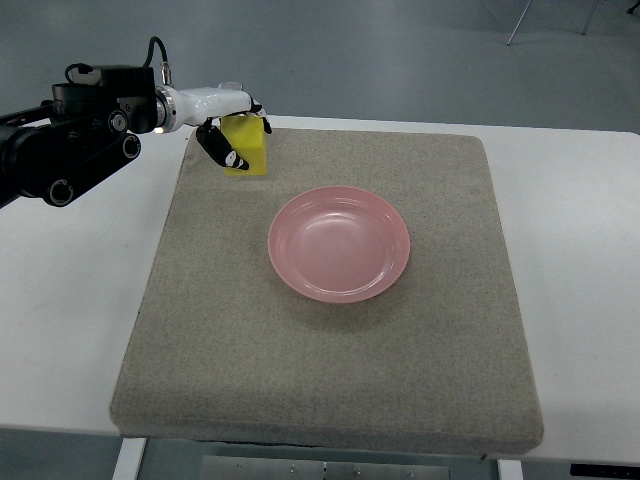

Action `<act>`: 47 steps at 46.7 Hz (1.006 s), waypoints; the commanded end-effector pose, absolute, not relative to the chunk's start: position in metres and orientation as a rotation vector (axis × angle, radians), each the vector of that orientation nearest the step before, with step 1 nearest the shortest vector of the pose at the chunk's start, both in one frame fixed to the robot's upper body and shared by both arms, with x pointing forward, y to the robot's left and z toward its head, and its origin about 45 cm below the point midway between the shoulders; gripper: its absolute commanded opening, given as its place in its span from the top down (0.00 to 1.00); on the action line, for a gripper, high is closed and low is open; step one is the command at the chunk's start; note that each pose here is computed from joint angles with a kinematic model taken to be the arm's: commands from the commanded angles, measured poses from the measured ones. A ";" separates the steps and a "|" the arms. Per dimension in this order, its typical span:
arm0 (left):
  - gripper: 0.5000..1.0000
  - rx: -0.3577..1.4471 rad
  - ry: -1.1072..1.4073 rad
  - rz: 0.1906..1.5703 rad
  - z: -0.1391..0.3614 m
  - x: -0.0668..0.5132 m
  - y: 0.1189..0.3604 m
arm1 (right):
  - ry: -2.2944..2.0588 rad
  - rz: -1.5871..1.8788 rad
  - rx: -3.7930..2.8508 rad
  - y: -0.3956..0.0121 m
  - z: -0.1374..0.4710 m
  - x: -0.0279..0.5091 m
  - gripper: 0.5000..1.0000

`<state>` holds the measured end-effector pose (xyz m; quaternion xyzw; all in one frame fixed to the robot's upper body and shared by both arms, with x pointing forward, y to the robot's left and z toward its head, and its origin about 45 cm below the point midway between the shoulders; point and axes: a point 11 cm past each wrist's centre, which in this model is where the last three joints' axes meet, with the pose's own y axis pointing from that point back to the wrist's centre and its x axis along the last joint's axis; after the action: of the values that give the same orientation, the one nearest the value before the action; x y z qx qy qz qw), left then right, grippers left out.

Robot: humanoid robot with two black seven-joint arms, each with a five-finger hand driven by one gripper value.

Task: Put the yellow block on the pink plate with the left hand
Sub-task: 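Lift the yellow cube with the left hand and carry it over the plate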

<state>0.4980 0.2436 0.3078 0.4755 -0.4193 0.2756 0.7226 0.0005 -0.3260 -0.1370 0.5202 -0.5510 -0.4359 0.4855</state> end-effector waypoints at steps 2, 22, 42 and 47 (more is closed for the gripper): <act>1.00 1.011 -0.968 0.586 0.326 0.490 0.237 | -1.342 -1.061 1.266 -0.326 -0.137 0.001 0.15; 1.00 0.824 -1.062 0.317 0.336 0.419 0.174 | -1.340 -1.061 1.266 -0.326 -0.137 0.000 0.15; 1.00 0.848 -1.069 0.205 0.262 0.416 0.112 | -1.341 -1.062 1.265 -0.326 -0.137 0.000 0.15; 1.00 0.848 -1.064 0.202 0.257 0.415 0.111 | -1.340 -1.061 1.266 -0.326 -0.137 0.000 0.15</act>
<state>0.4152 0.1111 0.2591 0.3912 -0.4924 0.0928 0.7719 0.0004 -0.3261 -0.1370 0.5199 -0.5511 -0.4362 0.4856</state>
